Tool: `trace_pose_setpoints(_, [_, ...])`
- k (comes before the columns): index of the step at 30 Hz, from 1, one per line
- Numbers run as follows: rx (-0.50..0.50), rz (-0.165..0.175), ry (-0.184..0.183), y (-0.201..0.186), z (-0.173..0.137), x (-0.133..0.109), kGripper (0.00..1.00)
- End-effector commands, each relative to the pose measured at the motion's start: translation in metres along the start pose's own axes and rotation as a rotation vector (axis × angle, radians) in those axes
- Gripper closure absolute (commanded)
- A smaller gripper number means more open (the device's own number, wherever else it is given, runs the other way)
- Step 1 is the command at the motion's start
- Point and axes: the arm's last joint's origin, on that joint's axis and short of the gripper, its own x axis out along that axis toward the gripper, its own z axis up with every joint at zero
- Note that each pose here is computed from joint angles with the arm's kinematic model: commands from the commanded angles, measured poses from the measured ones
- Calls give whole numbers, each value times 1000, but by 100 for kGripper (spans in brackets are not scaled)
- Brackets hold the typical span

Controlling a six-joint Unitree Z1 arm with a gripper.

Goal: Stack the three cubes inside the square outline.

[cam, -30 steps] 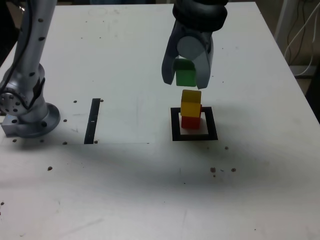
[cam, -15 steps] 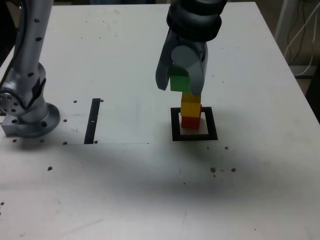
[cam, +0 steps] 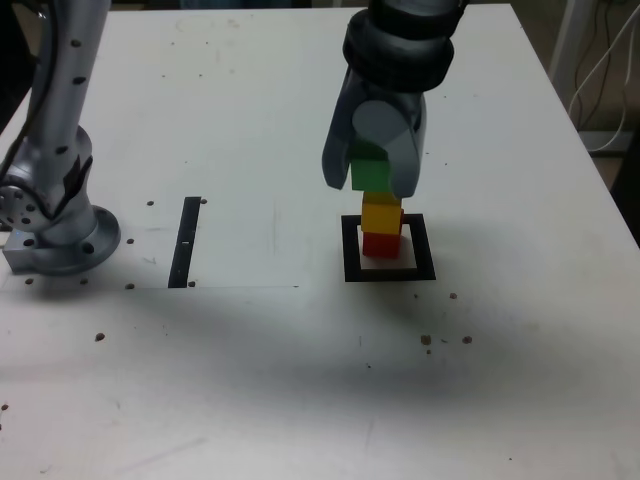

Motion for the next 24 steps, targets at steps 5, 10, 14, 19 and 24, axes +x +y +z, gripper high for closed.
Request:
trace_pose_setpoints(5, [-1, 0, 9, 0, 4, 4, 89])
trace_pose_setpoints(10, [0, 9, 15, 0, 7, 6, 89])
trace_pose_setpoints(14, [-1, 15, 6, 0, 7, 5, 88])
trace_pose_setpoints(19, [0, 16, -2, 1, 7, 2, 79])
trace_pose_setpoints(24, [6, 12, 3, 0, 7, 3, 66])
